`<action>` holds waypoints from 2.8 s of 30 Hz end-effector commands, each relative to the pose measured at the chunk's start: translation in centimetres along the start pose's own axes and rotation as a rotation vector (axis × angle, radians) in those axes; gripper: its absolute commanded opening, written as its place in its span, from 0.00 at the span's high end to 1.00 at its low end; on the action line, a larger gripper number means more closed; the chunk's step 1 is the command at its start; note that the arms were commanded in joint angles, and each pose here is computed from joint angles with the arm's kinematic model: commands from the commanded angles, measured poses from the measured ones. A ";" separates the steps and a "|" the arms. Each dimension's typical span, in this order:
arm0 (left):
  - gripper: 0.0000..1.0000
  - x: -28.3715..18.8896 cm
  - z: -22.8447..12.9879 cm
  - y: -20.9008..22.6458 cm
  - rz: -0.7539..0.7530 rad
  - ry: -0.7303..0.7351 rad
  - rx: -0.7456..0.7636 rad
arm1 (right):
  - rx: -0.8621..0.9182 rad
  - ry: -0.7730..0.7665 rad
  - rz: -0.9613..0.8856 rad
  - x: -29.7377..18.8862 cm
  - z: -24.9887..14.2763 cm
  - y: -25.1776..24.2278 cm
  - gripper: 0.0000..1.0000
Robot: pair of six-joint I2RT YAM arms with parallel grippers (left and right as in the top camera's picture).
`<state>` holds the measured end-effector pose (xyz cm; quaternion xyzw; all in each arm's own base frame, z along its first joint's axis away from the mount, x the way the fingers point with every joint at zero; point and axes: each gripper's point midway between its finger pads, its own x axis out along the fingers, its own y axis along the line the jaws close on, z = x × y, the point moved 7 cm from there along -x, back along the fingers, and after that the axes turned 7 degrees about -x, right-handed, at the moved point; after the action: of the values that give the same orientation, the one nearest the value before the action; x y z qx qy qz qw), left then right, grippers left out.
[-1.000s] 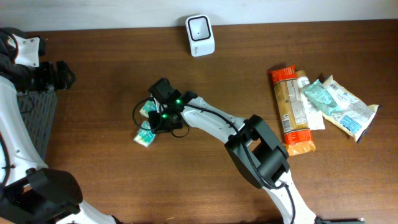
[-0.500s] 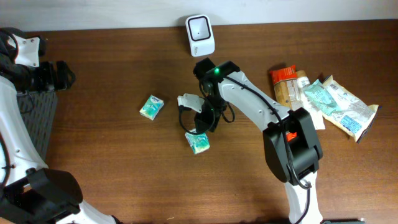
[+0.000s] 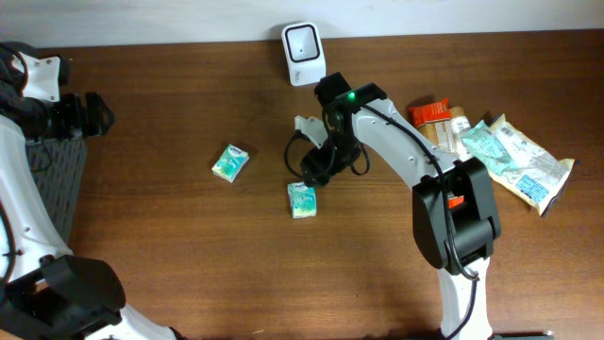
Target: Scan the item barcode
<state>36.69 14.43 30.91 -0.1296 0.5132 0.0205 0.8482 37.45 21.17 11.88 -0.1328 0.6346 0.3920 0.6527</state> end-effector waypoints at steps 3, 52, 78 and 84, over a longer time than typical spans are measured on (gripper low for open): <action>0.01 0.1 0.0 0.1 0.000 0.003 -0.012 | 0.581 0.161 0.040 2.4 -3.0 3.0 0.33; 0.01 0.1 0.0 0.1 0.000 0.003 -0.013 | 0.035 -0.045 0.044 0.4 -0.8 -1.3 0.35; 0.01 0.1 0.0 0.1 0.000 0.003 -0.013 | -0.003 0.035 0.145 4.8 -1.6 -0.9 0.36; 0.01 0.1 0.0 0.1 0.000 0.003 -0.013 | 0.042 0.122 0.180 4.6 -3.2 -0.2 0.37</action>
<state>36.70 14.43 30.92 -0.1295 0.5131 0.0206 0.8483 35.49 20.51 7.61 -0.0887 0.6779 0.4242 0.5938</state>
